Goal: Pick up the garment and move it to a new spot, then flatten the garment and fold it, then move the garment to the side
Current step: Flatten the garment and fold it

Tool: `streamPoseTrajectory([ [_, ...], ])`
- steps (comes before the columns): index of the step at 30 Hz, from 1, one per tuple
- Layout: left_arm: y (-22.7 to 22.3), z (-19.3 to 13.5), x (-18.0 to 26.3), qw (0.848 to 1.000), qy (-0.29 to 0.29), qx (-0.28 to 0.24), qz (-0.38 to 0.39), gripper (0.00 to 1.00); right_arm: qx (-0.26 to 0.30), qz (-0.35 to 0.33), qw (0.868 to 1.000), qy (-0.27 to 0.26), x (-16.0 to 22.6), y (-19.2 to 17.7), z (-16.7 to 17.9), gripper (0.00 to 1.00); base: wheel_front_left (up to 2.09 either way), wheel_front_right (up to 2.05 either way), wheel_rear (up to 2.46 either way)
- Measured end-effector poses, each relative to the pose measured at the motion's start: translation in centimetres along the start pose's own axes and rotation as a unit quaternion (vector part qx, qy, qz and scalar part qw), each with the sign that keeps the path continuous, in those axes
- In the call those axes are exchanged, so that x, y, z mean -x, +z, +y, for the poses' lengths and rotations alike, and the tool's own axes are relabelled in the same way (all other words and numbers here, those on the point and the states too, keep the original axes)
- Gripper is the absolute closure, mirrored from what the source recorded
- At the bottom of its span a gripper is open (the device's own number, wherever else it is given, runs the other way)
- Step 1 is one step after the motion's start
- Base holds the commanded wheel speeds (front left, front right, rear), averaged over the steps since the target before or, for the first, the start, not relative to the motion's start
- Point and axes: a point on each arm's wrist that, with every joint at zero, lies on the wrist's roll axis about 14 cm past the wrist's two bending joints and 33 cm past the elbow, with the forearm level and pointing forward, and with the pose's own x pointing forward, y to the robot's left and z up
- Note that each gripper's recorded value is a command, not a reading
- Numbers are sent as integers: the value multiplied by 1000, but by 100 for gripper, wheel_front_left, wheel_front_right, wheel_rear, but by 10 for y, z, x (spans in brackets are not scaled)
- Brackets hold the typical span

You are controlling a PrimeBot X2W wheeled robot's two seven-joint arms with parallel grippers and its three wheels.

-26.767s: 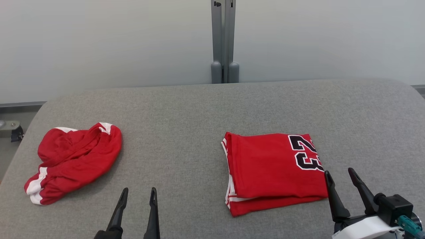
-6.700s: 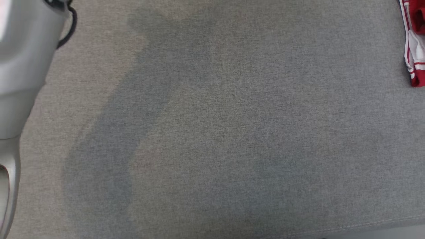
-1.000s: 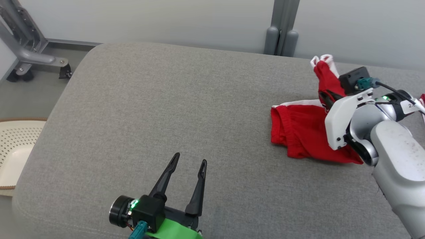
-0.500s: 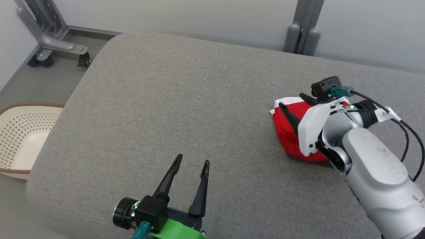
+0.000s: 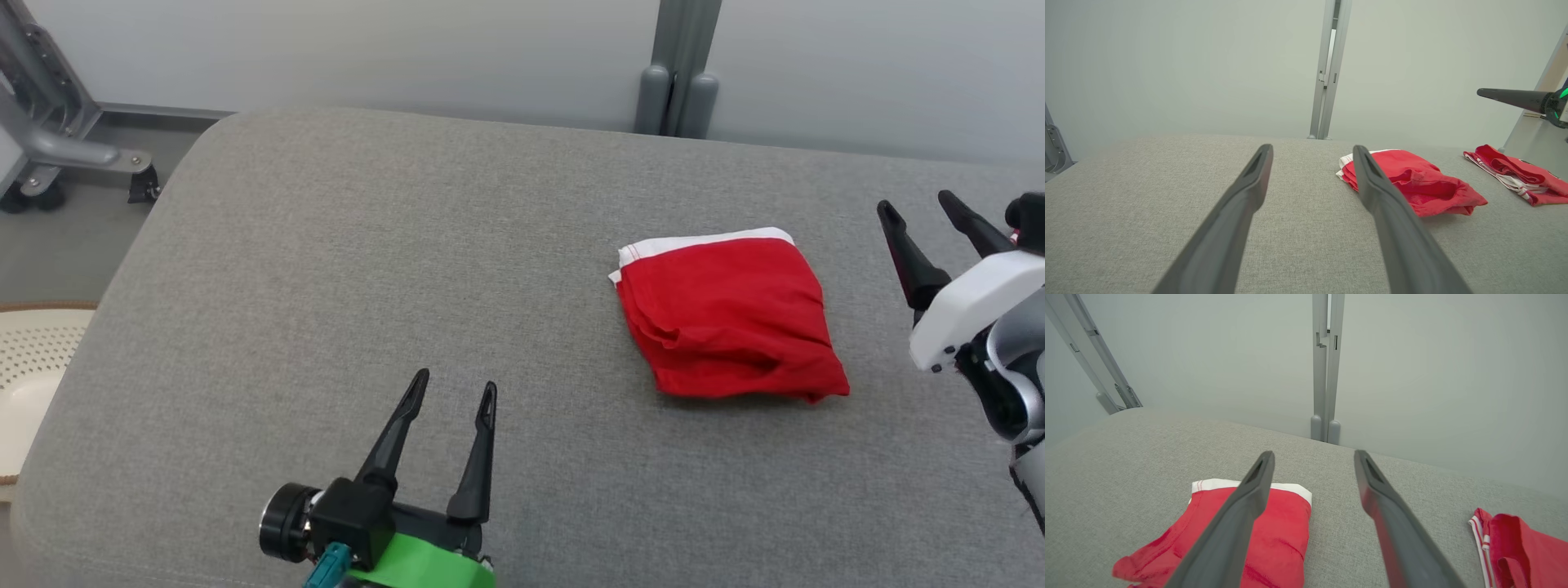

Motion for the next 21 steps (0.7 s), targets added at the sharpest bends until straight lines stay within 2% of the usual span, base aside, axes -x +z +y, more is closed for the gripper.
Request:
streamPoseTrajectory([
  [4, 0, 2, -1, 1000, 5, 1, -1, 0, -6, -20, 1000, -7, 24, -7, -1, 0, 0, 0, 0],
  [5, -1, 1, -2, 1000, 1, 1, 0, 0, -12, -17, 1000, -10, 28, -13, -1, 19, 0, 0, 0],
  [6, -1, -2, -4, 1000, -4, 1, 0, 0, -24, -9, 1000, -9, 33, -20, 1, 100, 0, 0, 0],
  [12, -2, -11, -9, 1000, -27, 1, 1, 0, -103, 39, 994, 11, 37, -49, 20, 100, 0, 0, 0],
  [16, -6, -10, -6, 1000, -25, 7, 8, 0, -126, 82, 988, 41, 18, -59, 39, 100, 0, 0, 0],
  [21, -13, -5, -5, 1000, -14, 13, 19, 0, -135, 177, 971, 82, 6, -98, 69, 100, 0, 0, 0],
])
